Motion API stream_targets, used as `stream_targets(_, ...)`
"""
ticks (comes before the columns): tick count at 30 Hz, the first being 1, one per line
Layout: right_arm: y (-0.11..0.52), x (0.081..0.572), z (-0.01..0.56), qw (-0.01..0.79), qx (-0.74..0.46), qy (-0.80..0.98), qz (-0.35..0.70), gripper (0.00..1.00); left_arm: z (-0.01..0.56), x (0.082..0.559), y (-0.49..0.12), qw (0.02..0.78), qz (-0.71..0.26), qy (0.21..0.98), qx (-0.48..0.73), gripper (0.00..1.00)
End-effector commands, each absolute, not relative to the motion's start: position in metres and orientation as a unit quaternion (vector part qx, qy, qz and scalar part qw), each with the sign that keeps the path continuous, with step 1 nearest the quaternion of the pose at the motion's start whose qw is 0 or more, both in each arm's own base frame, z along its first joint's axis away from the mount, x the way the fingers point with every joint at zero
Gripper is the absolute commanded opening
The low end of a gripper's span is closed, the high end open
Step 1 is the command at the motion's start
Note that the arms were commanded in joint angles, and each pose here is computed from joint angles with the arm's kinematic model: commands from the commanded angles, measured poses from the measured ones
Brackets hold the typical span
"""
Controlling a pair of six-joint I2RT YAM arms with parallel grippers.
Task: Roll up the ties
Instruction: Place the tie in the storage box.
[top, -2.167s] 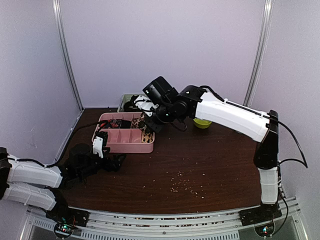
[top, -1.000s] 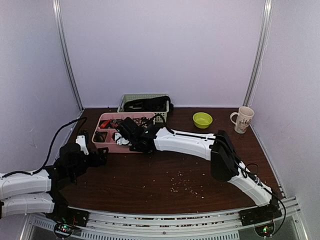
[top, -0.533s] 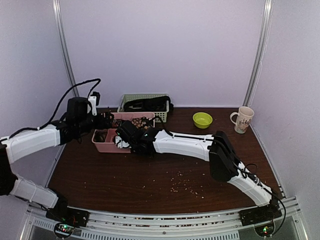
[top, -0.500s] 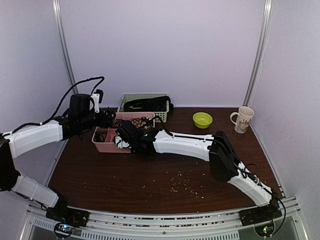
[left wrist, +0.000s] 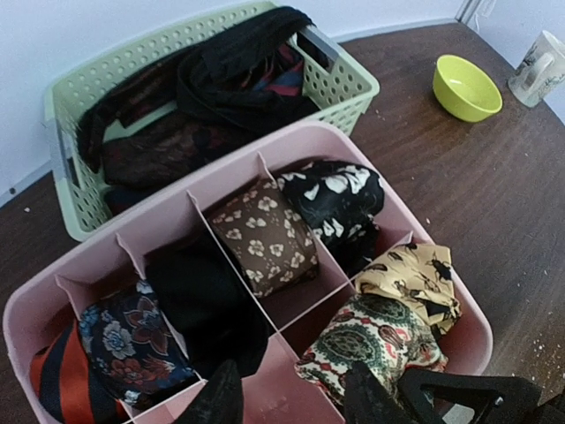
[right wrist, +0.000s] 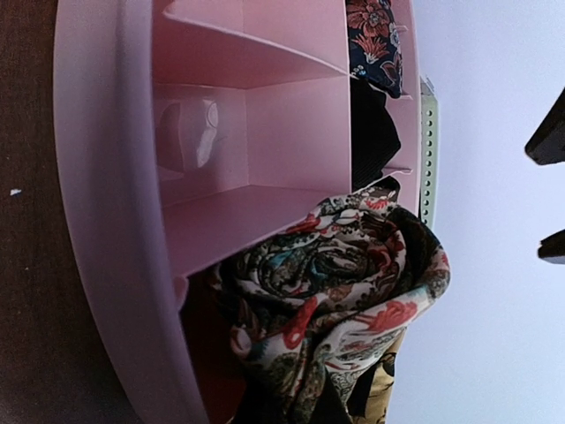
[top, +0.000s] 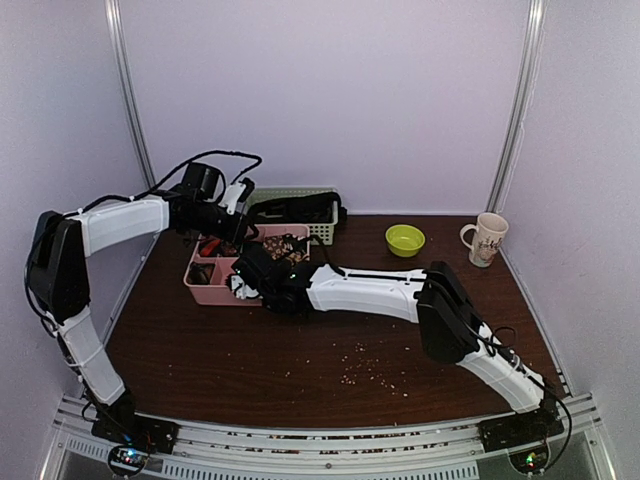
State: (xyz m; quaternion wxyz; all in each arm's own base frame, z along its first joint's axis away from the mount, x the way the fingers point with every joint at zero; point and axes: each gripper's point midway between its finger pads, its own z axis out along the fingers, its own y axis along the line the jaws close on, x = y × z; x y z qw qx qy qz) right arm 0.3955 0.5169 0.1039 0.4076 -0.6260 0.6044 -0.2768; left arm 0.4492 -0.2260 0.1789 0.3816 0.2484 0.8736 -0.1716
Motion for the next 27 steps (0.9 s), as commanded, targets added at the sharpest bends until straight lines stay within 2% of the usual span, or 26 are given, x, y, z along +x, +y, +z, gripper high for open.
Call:
stream_targets(1, 0.506, 0.393, 0.108, 0.393, -0.63, 0.605, -0.288, 0.0, 0.16, 0.441, -0.236, 0.337, -0.196, 0.874, 0.289, 0.38)
stream_targets(6, 0.506, 0.393, 0.114, 0.397, -0.628, 0.602, -0.292, 0.0, 0.135, 0.441, -0.24, 0.308, -0.188, 0.882, 0.304, 0.34)
stream_targets(19, 0.501, 0.394, 0.113, 0.396, -0.622, 0.602, -0.306, 0.0, 0.07, 0.433, -0.253, 0.236, -0.123, 0.895, 0.357, 0.31)
stream_targets(23, 0.503, 0.394, 0.114, 0.401, -0.62, 0.604, -0.301, 0.0, 0.066, 0.434, -0.245, 0.231, -0.094, 0.901, 0.354, 0.31)
stream_targets(27, 0.503, 0.394, 0.114, 0.401, -0.62, 0.602, -0.303, 0.02, 0.088, 0.438, -0.241, 0.261, -0.087, 0.898, 0.343, 0.33)
